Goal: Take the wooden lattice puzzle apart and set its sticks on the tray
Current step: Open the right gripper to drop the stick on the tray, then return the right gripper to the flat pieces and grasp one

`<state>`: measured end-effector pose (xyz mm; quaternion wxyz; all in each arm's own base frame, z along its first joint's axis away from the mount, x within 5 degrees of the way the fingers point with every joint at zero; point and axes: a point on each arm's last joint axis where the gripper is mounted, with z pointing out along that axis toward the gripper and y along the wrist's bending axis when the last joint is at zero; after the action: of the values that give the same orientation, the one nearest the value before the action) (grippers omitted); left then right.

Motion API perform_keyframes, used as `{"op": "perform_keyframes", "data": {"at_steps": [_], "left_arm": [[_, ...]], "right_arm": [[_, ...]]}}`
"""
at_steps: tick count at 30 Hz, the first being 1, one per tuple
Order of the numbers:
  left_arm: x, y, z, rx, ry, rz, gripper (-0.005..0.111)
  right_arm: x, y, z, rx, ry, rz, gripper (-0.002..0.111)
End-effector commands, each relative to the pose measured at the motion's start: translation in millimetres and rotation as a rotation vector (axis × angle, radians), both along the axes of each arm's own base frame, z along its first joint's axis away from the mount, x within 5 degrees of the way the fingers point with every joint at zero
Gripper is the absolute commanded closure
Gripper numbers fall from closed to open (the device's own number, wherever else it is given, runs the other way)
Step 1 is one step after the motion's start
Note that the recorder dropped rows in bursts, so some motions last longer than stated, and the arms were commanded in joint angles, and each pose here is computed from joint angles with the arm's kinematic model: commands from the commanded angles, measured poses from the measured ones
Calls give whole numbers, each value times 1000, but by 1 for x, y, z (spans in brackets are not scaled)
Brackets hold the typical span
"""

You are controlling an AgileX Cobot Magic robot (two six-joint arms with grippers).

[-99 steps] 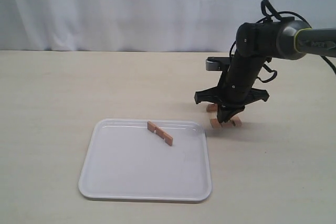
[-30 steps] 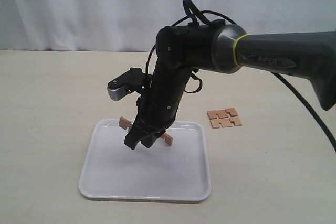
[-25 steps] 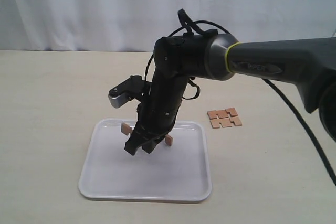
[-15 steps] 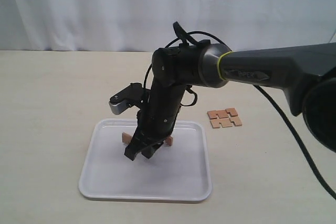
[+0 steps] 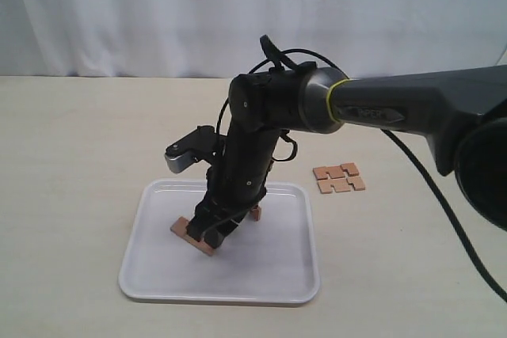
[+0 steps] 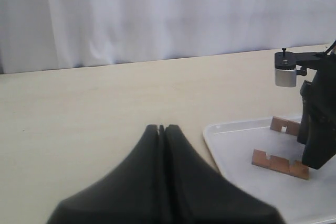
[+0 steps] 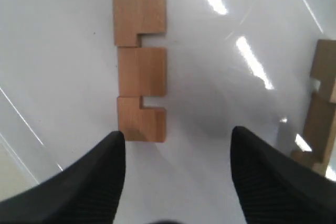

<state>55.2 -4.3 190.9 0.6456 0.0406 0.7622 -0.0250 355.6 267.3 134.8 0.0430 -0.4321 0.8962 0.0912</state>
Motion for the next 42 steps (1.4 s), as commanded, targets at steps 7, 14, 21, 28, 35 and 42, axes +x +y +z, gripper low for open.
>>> {"op": "perform_keyframes", "data": {"at_steps": [7, 14, 21, 28, 35, 42], "left_arm": [[0, 0, 0, -5, -12, -1, 107], [0, 0, 0, -5, -12, -1, 107], [0, 0, 0, -5, -12, -1, 107], [0, 0, 0, -5, -12, -1, 107], [0, 0, 0, -5, -12, -1, 107], [0, 0, 0, -5, -12, -1, 107]], "right_arm": [[-1, -1, 41, 57, -77, -35, 50], [-3, -5, 62, 77, -117, -33, 50], [2, -14, 67, 5, -180, -29, 50], [10, -26, 67, -107, -260, -116, 50], [21, -38, 69, -174, -338, -213, 50], [40, -76, 68, -158, -282, -359, 50]]}}
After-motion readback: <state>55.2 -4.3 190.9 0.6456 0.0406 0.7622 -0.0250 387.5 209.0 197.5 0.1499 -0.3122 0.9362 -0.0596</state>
